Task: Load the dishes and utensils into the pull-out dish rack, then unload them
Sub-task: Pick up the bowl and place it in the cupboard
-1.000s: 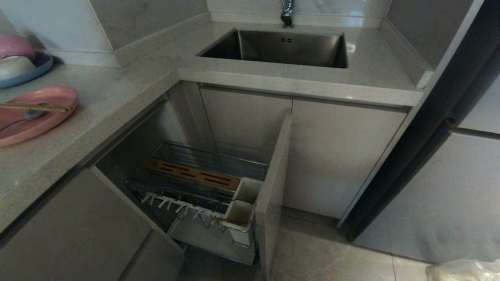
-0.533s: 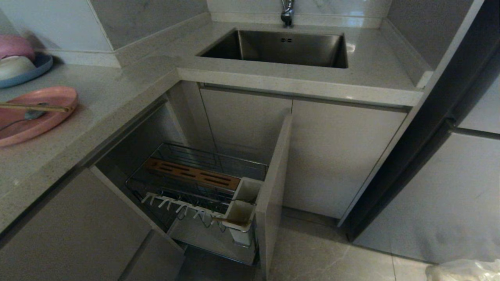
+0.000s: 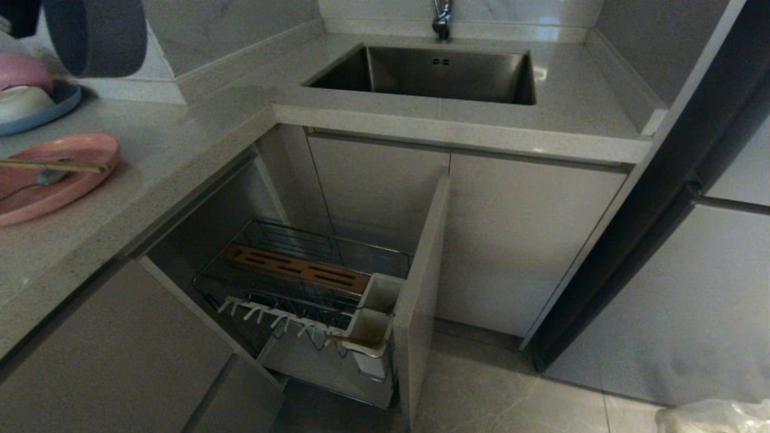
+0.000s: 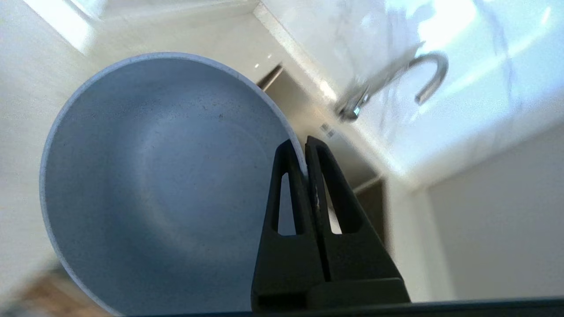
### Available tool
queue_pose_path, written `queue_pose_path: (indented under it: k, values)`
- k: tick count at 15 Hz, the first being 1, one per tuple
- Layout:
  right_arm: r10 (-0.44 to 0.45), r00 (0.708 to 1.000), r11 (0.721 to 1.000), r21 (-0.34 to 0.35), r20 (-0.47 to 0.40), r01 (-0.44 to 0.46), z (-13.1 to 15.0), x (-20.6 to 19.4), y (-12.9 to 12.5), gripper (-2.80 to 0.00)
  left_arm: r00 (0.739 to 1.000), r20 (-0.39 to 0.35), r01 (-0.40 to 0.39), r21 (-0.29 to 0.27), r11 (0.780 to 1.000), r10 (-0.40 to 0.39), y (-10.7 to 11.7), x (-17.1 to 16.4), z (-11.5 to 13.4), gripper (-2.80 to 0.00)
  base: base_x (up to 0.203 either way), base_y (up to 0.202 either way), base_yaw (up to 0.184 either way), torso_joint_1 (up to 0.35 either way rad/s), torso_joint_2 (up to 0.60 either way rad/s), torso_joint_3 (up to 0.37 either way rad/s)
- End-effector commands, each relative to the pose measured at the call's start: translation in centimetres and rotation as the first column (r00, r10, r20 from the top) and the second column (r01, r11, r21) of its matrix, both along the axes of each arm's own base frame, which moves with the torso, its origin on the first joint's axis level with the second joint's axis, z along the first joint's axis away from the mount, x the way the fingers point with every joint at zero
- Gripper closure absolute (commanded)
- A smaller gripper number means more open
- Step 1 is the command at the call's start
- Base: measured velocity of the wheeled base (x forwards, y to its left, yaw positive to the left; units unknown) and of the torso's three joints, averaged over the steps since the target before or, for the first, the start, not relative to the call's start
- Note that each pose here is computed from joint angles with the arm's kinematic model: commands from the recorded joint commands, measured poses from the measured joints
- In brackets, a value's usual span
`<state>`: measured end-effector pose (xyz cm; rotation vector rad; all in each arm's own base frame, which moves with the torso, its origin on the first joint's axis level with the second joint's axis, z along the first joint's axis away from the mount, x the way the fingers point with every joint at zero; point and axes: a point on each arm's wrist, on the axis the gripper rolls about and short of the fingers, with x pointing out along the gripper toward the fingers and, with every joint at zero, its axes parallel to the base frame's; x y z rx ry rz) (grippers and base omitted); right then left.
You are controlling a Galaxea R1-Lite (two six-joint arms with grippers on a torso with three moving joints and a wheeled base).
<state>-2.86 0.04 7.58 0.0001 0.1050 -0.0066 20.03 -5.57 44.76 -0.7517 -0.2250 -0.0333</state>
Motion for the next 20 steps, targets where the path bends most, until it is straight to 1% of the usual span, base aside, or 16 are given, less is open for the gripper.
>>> queue_pose_path:
  k: [1, 2, 4, 5, 7, 8, 9, 11, 13, 14, 17, 20]
  values:
    - [0.001, 1.000, 1.000, 0.000, -0.001, -0.001, 0.0, 0.0, 0.0, 0.00, 0.997, -0.070, 0.029, -0.041, 0.999, -0.032, -3.2, 4.6, -2.8, 0.00, 0.000, 0.000, 0.000, 0.000, 0.00, 0.000]
    - [0.000, 1.000, 1.000, 0.001, -0.001, 0.000, 0.0, 0.0, 0.0, 0.00, 0.994, -0.098, 0.042, -0.089, 0.995, -0.051, -4.3, 5.9, -4.2, 0.00, 0.000, 0.000, 0.000, 0.000, 0.00, 0.000]
    - [0.001, 1.000, 1.000, -0.001, -0.001, -0.001, 0.0, 0.0, 0.0, 0.00, 0.990, -0.122, 0.049, -0.204, 0.978, -0.075, -5.3, 7.8, -5.8, 0.00, 0.000, 0.000, 0.000, 0.000, 0.00, 0.000]
    - [0.000, 1.000, 1.000, 0.001, -0.001, 0.000, 0.0, 0.0, 0.0, 0.00, 0.988, -0.128, 0.050, -0.244, 0.968, -0.083, -5.7, 8.6, -6.6, 0.00, 0.000, 0.000, 0.000, 0.000, 0.00, 0.000]
    - [0.000, 1.000, 1.000, 0.001, -0.001, 0.000, 0.0, 0.0, 0.0, 0.00, 0.988, -0.127, 0.044, -0.287, 0.957, -0.084, -6.7, 10.0, -8.3, 0.00, 0.000, 0.000, 0.000, 0.000, 0.00, 0.000]
    - [0.000, 1.000, 1.000, 0.001, -0.001, 0.000, 0.0, 0.0, 0.0, 0.00, 0.991, -0.115, 0.036, -0.304, 0.952, -0.074, -7.2, 10.6, -9.1, 0.00, 0.000, 0.000, 0.000, 0.000, 0.00, 0.000]
    - [0.000, 1.000, 1.000, 0.001, -0.001, 0.000, 0.0, 0.0, 0.0, 0.00, 0.995, -0.081, 0.026, -0.326, 0.945, -0.055, -7.7, 11.5, -9.9, 0.00, 0.000, 0.000, 0.000, 0.000, 0.00, 0.000]
    - [0.000, 1.000, 1.000, 0.001, -0.001, 0.000, 0.0, 0.0, 0.0, 0.00, 0.999, -0.033, 0.016, -0.353, 0.935, -0.030, -8.7, 13.1, -12.1, 0.00, 0.000, 0.000, 0.000, 0.000, 0.00, 0.000]
    - [0.001, 1.000, 1.000, -0.001, -0.001, -0.001, 0.0, 0.0, 0.0, 0.00, 1.000, -0.023, 0.010, -0.360, 0.933, -0.019, -9.4, 14.5, -14.3, 0.00, 0.000, 0.000, 0.000, 0.000, 0.00, 0.000]
    - [0.000, 1.000, 1.000, 0.000, -0.001, 0.000, 0.0, 0.0, 0.0, 0.00, 1.000, -0.030, -0.005, -0.360, 0.933, -0.006, -9.7, 15.1, -15.1, 0.00, 0.000, 0.000, 0.000, 0.000, 0.00, 0.000]
    - [0.001, 1.000, 1.000, -0.001, -0.001, -0.001, 0.0, 0.0, 0.0, 0.00, 0.996, -0.087, -0.064, -0.346, 0.936, 0.036, -10.6, 16.7, -17.8, 0.00, 0.000, 0.000, 0.000, 0.000, 0.00, 0.000]
    - [0.001, 1.000, 1.000, -0.001, -0.001, -0.001, 0.0, 0.0, 0.0, 0.00, 0.990, -0.124, -0.116, -0.381, 0.917, 0.073, -11.3, 18.4, -20.6, 0.00, 0.000, 0.000, 0.000, 0.000, 0.00, 0.000]
